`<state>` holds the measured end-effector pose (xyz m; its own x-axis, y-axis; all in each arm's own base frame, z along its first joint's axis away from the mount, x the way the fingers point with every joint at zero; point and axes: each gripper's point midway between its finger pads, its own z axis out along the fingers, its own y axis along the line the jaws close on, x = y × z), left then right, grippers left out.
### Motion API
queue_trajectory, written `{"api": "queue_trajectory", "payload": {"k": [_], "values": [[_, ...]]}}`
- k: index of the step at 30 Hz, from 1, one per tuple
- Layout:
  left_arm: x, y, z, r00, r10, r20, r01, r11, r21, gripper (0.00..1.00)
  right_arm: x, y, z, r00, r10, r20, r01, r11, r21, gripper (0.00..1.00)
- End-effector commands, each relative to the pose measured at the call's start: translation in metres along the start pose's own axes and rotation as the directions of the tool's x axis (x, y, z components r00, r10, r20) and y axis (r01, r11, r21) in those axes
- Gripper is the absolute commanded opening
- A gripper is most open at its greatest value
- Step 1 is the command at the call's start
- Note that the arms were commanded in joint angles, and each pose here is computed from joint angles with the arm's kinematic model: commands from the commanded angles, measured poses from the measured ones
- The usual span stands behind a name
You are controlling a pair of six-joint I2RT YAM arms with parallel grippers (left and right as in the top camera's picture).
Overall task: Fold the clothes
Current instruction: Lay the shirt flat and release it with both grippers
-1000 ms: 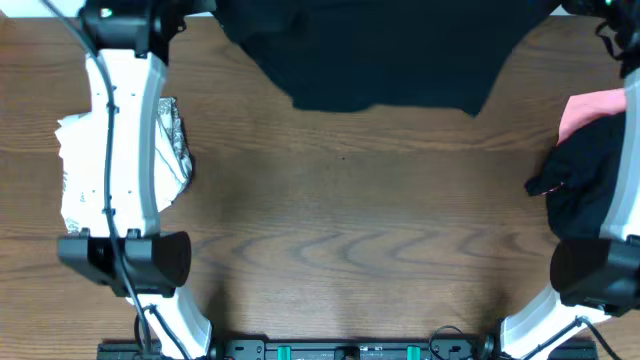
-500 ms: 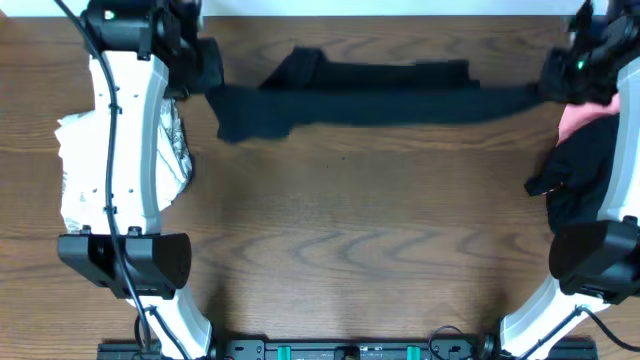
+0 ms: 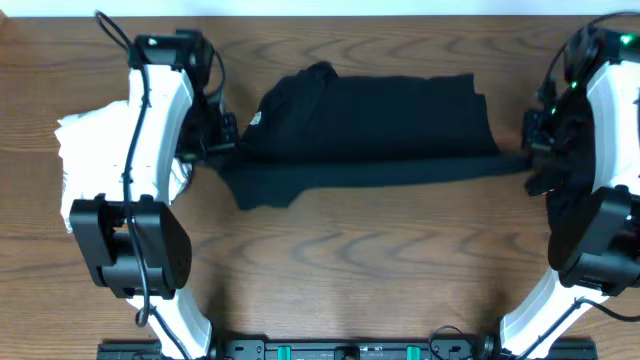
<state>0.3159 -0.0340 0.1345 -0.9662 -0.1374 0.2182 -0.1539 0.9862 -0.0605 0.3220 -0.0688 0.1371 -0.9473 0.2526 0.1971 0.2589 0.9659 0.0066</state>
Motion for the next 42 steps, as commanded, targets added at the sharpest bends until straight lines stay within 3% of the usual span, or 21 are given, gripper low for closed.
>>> {"api": "queue_trajectory", "payload": {"k": [1,7,16,19,21,23,27,32,38,42], "values": [[0.012,0.006,0.018,0.997,0.016,-0.071,-0.017,1.000,-0.021,0.06,0.014,-0.012,0.020,0.997,0.015,-0.081,-0.011,0.999,0.047,0.01],[0.026,0.010,0.039,0.990,0.008,-0.143,-0.013,0.999,-0.033,0.06,0.042,-0.027,0.054,0.976,0.055,-0.211,-0.026,0.990,0.135,0.01],[0.039,0.013,0.042,0.980,0.019,-0.198,-0.028,0.999,-0.040,0.06,0.057,-0.034,0.075,0.960,0.084,-0.266,-0.042,0.986,0.161,0.01],[0.043,0.014,0.041,0.976,0.016,-0.218,-0.026,0.999,-0.043,0.17,0.058,-0.034,0.074,0.959,0.086,-0.270,-0.044,0.986,0.160,0.01],[0.043,0.014,0.041,0.976,0.016,-0.217,-0.026,0.999,-0.043,0.35,0.060,-0.034,0.074,0.956,0.086,-0.279,-0.043,0.986,0.160,0.01],[0.044,0.014,0.041,0.975,0.016,-0.220,-0.026,0.999,-0.043,0.46,0.063,-0.034,0.073,0.953,0.087,-0.291,-0.041,0.986,0.160,0.01],[0.043,0.015,0.041,0.976,0.017,-0.215,-0.028,0.999,-0.047,0.48,0.063,-0.034,0.073,0.953,0.096,-0.287,-0.051,0.986,0.159,0.02],[0.024,0.011,0.038,0.991,0.028,-0.132,-0.032,0.999,-0.034,0.48,0.052,-0.029,0.070,0.971,0.096,-0.220,-0.069,0.989,0.129,0.27],[-0.032,0.007,0.015,0.985,0.058,0.165,-0.051,0.998,-0.046,0.48,0.018,-0.015,0.036,0.996,0.094,0.011,-0.094,0.995,0.028,0.41],[-0.081,-0.005,-0.014,0.906,0.083,0.415,-0.084,0.996,-0.017,0.52,-0.023,0.012,-0.002,0.961,0.048,0.274,-0.011,0.991,-0.132,0.72]]}}
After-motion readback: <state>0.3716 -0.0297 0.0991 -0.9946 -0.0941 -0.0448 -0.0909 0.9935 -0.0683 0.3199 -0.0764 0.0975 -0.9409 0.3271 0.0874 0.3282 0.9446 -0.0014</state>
